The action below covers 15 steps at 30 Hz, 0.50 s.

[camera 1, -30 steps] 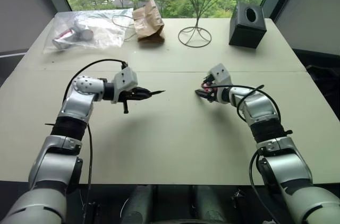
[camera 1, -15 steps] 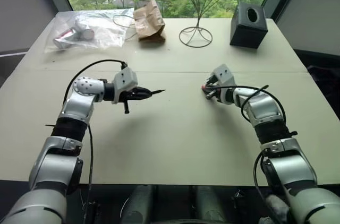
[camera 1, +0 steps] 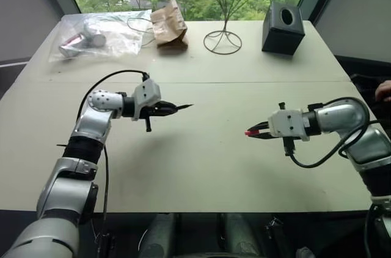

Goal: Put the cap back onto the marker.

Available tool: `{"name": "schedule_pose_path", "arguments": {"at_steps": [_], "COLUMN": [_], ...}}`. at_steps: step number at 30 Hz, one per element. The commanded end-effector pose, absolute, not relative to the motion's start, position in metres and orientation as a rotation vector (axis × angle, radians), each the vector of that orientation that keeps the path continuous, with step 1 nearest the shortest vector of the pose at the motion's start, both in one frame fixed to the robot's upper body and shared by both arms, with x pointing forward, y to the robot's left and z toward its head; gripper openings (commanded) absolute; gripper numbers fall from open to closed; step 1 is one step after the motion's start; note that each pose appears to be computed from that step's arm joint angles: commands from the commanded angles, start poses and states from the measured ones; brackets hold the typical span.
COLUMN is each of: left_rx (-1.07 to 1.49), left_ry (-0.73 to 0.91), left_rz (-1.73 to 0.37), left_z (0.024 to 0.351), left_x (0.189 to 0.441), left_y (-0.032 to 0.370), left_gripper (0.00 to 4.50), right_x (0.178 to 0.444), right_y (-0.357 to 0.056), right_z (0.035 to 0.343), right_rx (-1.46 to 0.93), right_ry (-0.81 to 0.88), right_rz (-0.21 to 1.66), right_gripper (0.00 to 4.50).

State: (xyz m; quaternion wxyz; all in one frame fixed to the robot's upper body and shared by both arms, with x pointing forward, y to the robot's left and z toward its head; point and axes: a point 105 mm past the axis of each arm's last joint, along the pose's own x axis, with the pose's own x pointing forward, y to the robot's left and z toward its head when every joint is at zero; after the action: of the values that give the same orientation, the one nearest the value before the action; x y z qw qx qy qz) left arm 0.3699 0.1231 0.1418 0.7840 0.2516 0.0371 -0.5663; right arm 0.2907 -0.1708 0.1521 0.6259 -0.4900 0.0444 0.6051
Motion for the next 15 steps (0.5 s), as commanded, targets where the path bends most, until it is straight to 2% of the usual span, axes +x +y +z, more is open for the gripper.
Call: {"name": "schedule_pose_path", "arguments": {"at_steps": [1,4,7,13,15], "left_rx": [0.555,0.551,0.537,0.526,0.524], "left_ry": [0.029,0.027,0.021,0.022,0.024], "left_rz": [-1.231,-1.237,-1.241,-1.233,-1.228], "left_z": [0.153,0.152,0.151,0.150,0.149], "left_x": [0.371,0.370,0.368,0.366,0.366], "left_y": [0.117,0.115,0.112,0.113,0.114], "left_gripper": [0.00,0.00,0.00,0.00,0.00], "right_x": [0.287,0.290,0.298,0.316,0.322], "right_y": [-0.174,-0.176,-0.184,-0.182,-0.179], "right_z": [0.155,0.150,0.131,0.111,0.111], "right_rx": [-1.318,-1.407,-1.615,-1.631,-1.607], "right_ry": [0.032,0.008,-0.015,-0.027,-0.040], "right_rz": [1.454,1.487,1.524,1.505,1.474], "right_gripper": [0.16,0.16,0.16,0.16,0.99]}}
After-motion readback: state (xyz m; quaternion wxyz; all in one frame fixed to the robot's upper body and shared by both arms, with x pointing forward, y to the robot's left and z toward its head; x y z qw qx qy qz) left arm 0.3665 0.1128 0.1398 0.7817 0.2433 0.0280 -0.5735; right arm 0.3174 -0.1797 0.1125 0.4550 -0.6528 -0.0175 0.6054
